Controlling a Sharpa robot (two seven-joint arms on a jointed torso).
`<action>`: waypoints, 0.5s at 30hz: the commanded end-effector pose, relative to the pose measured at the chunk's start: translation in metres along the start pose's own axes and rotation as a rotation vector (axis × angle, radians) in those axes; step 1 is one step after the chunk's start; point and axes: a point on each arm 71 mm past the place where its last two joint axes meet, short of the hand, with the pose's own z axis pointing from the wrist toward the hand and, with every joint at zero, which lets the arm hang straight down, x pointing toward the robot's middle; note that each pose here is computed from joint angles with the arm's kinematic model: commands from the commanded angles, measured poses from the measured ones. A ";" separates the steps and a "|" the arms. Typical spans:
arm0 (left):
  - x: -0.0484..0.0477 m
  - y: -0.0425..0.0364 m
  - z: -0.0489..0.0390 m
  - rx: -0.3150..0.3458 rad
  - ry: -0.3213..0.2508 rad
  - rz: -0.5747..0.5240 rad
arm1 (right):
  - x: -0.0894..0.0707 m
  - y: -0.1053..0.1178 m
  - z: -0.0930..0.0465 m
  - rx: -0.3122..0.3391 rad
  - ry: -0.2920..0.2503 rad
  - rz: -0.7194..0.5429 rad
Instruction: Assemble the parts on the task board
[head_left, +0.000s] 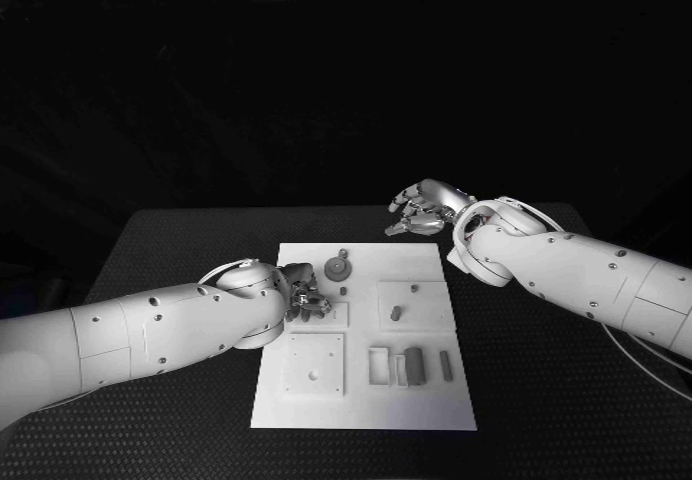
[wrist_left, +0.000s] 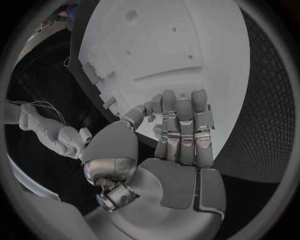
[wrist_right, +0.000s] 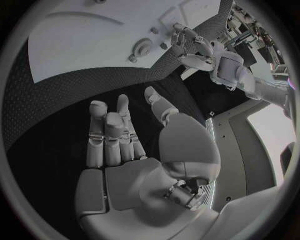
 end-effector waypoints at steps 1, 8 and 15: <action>0.0056 0.0010 0.0006 -0.010 0.034 0.018 | 0.001 0.001 0.000 -0.005 0.011 0.001; 0.0064 0.0014 0.0010 -0.011 0.049 0.019 | 0.001 0.001 0.000 -0.004 0.011 0.001; 0.0064 0.0007 0.0011 -0.006 0.048 0.018 | 0.001 0.000 0.000 -0.004 0.011 0.001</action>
